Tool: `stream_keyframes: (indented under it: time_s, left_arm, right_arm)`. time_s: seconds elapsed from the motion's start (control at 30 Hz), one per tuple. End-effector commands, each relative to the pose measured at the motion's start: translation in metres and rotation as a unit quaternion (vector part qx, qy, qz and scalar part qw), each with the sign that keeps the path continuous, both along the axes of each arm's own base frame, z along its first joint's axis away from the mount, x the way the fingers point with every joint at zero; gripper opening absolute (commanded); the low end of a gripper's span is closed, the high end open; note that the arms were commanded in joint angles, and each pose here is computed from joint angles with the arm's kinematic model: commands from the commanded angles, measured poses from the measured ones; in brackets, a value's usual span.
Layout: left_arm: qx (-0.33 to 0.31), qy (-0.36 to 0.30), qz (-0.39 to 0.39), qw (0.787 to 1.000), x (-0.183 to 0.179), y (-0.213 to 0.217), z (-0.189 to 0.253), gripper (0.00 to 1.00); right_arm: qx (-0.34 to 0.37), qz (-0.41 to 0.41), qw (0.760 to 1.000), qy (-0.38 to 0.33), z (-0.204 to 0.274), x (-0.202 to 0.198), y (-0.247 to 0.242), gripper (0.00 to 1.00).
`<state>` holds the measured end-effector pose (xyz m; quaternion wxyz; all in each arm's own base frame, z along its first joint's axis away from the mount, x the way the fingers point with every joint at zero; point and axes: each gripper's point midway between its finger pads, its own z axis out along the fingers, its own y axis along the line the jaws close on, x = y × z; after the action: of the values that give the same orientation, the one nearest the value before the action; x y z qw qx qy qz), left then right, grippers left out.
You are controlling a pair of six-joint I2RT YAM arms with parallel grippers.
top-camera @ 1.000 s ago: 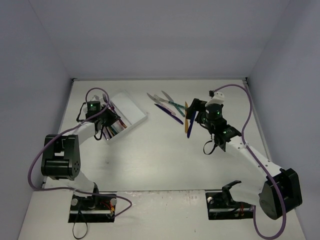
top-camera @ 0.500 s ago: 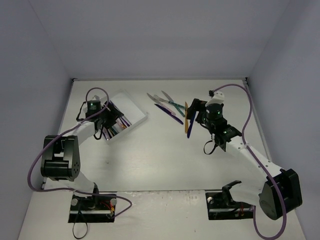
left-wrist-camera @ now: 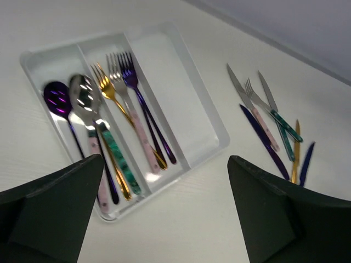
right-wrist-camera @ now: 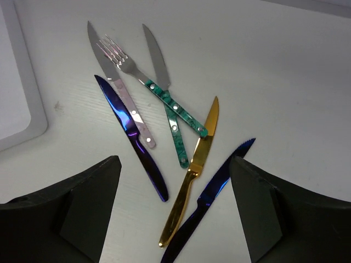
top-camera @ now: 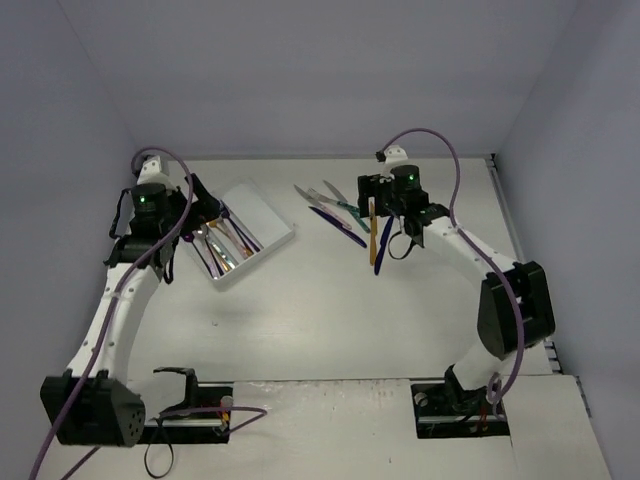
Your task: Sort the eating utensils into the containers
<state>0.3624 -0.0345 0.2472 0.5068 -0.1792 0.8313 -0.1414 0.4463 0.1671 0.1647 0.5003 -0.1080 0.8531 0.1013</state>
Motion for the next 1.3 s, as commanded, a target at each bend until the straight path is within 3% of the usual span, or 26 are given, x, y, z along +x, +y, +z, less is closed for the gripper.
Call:
stream_keyframes:
  time_s: [0.0,0.13,0.4,1.27]
  left_arm:
    - [0.105,-0.015,0.051,0.993,-0.029,0.04,0.002,0.97]
    - [0.125,0.0,0.055,0.991,-0.035,0.045,-0.012,0.97]
    - [0.132,0.007,0.052,0.99,-0.035,0.046,-0.015,0.97]
    - [0.122,0.035,0.04,0.991,-0.029,0.04,-0.032,0.97]
  right_arm:
    - [-0.014,0.111,0.993,-0.031,0.005,0.043,0.007,0.7]
    - [-0.032,0.156,0.987,-0.012,-0.026,0.065,0.016,0.59]
    - [-0.079,0.195,0.978,0.0,-0.063,0.098,0.022,0.57]
    - [-0.118,0.256,0.959,-0.005,-0.105,0.119,0.077,0.48]
